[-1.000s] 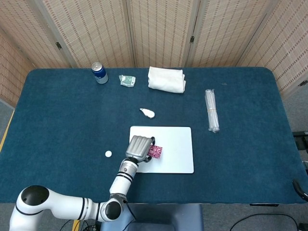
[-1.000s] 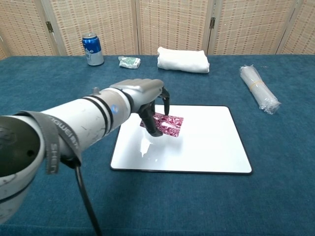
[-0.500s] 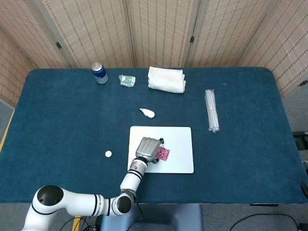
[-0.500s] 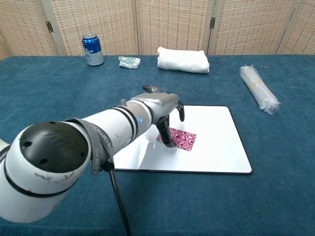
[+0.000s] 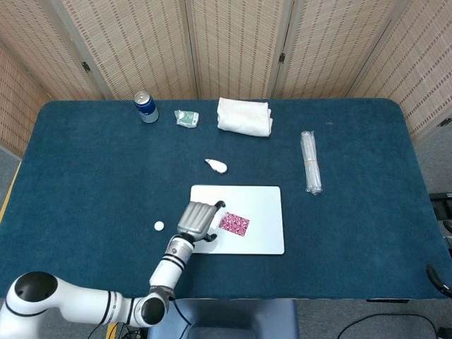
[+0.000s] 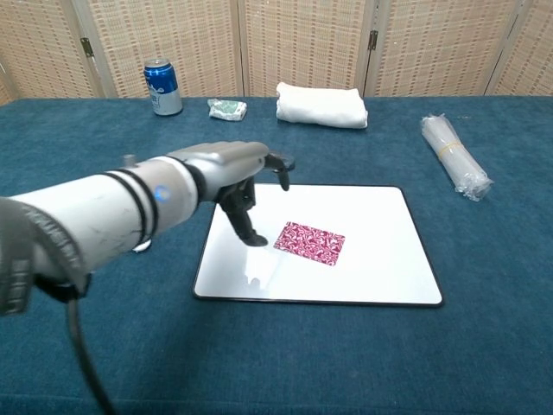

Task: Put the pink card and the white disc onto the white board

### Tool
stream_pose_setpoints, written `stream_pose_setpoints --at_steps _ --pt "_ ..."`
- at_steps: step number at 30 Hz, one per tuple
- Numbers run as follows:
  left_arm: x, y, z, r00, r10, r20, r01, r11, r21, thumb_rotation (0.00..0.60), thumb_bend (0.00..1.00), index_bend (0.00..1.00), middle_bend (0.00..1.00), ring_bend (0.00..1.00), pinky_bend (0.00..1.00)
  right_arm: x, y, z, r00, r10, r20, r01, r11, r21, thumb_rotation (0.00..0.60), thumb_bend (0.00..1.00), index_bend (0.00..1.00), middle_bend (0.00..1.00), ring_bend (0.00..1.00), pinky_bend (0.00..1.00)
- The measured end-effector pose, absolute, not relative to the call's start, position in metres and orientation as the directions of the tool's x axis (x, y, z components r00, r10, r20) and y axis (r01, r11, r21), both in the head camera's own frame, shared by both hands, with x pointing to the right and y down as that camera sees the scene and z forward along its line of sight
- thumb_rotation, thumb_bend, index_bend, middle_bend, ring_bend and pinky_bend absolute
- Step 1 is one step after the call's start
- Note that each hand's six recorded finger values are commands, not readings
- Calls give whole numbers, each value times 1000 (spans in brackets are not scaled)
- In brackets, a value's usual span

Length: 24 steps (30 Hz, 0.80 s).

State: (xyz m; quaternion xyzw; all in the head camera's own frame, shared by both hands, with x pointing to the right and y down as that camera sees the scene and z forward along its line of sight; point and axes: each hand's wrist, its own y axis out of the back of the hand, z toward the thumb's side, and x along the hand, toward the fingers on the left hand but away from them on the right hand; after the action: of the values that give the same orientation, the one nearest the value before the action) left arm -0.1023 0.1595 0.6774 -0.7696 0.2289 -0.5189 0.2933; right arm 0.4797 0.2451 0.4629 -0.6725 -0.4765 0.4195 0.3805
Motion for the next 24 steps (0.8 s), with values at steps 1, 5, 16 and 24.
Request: stream_pose_setpoints --at_steps 1,5,16,24 --pt "-115 164 673 351 -662 663 -56 -721 -690 600 251 337 1000 1000 1000 478 245 464 198 958 -206 316 -262 -912 600 285 0 0 0 0" --pt "-163 178 672 301 -676 672 -79 -720 -689 600 252 380 1000 1000 1000 469 245 469 217 950 -222 293 -281 -914 600 285 0 0 0 0" --pt "-214 186 698 233 -662 712 -117 -746 -655 600 252 419 1000 1000 1000 454 247 479 244 935 -257 252 -317 -915 600 285 0 0 0 0" --pt "-222 175 715 227 -646 729 -136 -762 -633 600 273 440 1000 1000 1000 452 244 484 231 935 -270 232 -322 -918 600 286 0 0 0 0"
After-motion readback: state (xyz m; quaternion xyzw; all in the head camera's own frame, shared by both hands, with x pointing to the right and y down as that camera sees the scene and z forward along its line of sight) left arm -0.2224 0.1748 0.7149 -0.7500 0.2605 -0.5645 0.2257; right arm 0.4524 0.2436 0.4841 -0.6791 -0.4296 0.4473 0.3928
